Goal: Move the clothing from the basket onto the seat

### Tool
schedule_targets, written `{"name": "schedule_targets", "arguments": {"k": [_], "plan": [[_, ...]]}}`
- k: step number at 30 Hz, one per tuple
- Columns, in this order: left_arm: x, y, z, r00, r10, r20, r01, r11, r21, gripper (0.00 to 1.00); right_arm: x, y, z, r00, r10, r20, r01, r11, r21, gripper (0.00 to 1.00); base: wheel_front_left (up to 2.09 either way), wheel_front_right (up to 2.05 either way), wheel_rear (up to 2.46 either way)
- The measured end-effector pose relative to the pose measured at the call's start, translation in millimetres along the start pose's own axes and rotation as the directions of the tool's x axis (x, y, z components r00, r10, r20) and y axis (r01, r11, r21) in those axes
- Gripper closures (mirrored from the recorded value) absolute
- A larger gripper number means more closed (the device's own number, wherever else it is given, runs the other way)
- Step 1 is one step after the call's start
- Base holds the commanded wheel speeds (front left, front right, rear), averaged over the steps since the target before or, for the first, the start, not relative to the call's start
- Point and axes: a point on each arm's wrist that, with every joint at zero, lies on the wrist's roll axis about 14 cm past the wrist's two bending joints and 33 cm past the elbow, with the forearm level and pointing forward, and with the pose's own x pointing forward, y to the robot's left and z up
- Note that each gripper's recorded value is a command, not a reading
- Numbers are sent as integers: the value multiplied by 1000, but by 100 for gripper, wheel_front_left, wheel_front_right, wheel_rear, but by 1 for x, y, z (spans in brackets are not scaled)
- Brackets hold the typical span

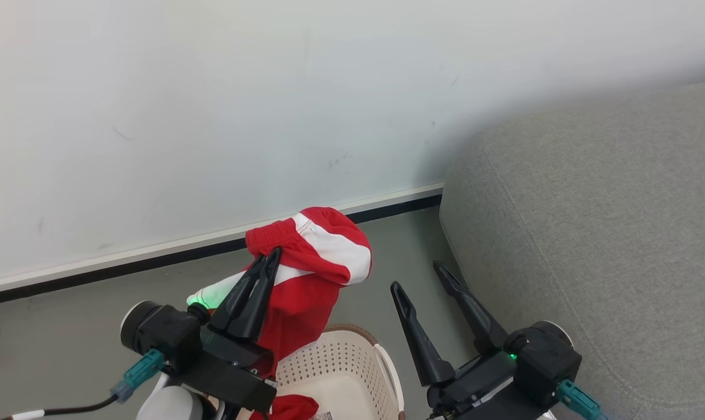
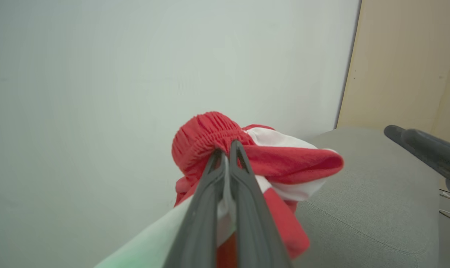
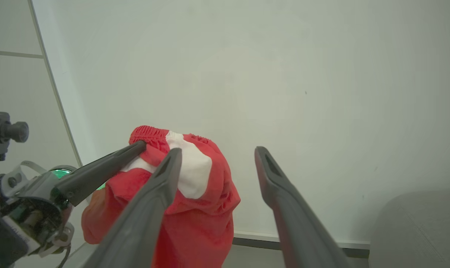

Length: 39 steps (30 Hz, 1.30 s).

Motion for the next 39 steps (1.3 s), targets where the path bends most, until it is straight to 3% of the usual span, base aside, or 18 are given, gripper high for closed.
{"name": "schedule_targets", "arguments": {"k": [10,21,28,29,30,31,39], "plan": [[11,-38,-2,993,-119,6,119,993,-14,100,-4,-14,-10,998,-53,-29,54,998,25,0,0,0,0],[18,-92,2,959,-280,45,283,956,-78,100,-15,-32,-39,984,-132,-120,141,987,74,0,0,0,0],[15,-113,4,938,-344,55,347,933,-96,100,-11,-26,-44,986,-104,-133,117,989,93,0,0,0,0],[15,-113,5,936,-346,57,350,932,-94,100,-11,-25,-44,986,-100,-135,113,989,92,18,0,0,0],[16,-113,5,936,-347,58,352,931,-94,100,-11,-24,-45,986,-96,-136,109,990,92,76,0,0,0],[15,-113,5,936,-348,57,352,931,-96,100,-11,-22,-45,986,-90,-140,103,990,92,100,0,0,0],[14,-105,-2,941,-338,31,339,937,-81,100,-9,-22,-42,988,-80,-130,93,991,99,100,0,0,0]]}}
